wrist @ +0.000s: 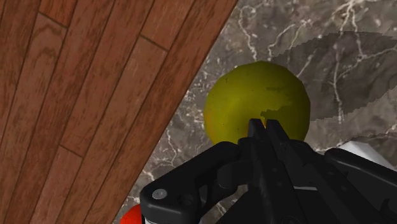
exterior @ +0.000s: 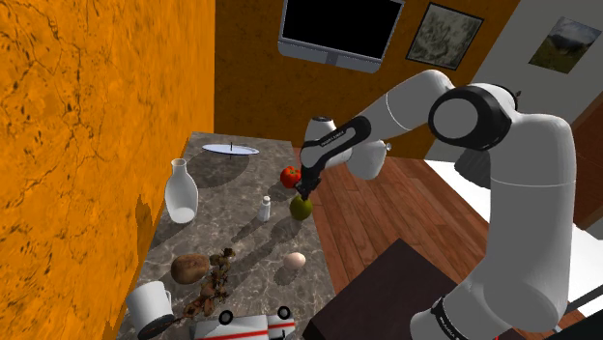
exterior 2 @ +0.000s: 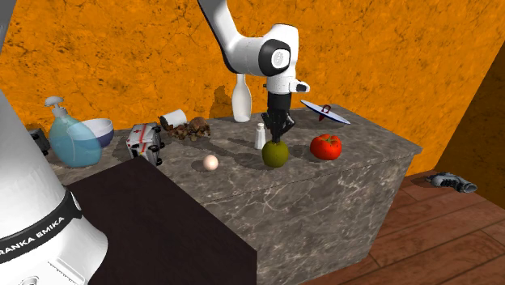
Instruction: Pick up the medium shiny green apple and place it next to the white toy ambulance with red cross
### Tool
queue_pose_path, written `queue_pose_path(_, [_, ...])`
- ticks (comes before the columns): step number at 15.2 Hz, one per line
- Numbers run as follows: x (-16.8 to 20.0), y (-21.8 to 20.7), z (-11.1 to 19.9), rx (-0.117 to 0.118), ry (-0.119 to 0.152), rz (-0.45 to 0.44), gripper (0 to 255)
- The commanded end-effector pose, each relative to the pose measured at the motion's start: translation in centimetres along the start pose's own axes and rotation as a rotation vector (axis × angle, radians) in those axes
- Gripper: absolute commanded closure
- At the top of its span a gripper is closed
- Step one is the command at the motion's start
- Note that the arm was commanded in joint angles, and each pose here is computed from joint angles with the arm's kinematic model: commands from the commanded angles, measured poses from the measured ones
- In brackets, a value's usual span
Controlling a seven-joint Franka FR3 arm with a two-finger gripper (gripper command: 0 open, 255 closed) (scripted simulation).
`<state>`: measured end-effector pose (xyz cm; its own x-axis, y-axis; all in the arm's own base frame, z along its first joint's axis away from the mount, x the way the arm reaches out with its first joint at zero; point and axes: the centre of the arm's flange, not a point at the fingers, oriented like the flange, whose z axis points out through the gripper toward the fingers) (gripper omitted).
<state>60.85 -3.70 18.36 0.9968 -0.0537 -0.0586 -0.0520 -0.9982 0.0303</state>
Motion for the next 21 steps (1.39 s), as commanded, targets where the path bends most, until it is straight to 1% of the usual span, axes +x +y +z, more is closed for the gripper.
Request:
queue_pose_path(1, [-0.1, 0.1, -1.0, 0.0, 0.0, 0.0, 255])
queue_pose_path(21, [-0.7, 0.4, -11.6, 0.0, 0.0, 0.0, 255])
